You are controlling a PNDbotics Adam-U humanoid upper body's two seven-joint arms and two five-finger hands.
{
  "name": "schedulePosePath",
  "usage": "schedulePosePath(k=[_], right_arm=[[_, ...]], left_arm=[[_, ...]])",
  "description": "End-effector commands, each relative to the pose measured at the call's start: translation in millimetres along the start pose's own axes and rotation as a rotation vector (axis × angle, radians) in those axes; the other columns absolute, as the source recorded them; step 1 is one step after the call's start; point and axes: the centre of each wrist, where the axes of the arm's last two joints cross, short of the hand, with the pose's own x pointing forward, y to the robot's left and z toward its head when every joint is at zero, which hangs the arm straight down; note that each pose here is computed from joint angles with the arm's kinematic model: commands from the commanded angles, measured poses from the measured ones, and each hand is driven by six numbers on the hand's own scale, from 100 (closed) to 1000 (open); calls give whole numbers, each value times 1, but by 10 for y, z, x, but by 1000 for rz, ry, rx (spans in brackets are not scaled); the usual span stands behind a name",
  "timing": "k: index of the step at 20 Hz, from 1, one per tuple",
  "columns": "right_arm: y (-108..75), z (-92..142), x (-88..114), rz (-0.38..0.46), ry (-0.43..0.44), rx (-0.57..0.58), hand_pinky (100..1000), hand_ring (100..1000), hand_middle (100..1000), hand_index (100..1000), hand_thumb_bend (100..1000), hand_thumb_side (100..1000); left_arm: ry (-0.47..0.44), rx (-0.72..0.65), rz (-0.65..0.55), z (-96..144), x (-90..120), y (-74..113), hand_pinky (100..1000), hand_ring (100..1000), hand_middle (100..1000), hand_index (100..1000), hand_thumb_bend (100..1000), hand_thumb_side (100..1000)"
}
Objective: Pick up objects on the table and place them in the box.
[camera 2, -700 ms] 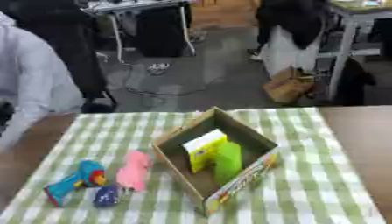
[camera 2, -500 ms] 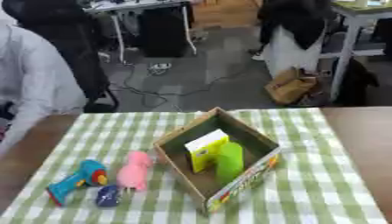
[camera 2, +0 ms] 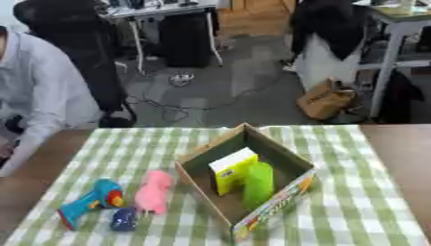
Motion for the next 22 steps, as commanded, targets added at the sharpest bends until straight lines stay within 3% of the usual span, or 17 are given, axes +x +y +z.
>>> schedulePosePath(k=[1, 22], right_arm=[[-26, -77, 62, 11, -39, 5, 829, 864, 836, 951, 100, 1000], [-27, -97, 69, 4, -55, 3, 828, 895, 835, 951, 100, 1000]], left_arm=[[-62, 4, 11, -108, 28, 18, 833, 888, 961, 1000, 452, 1000], [-1, -48, 19, -54, 27, 51, 835, 895, 967, 1000, 391, 1000]])
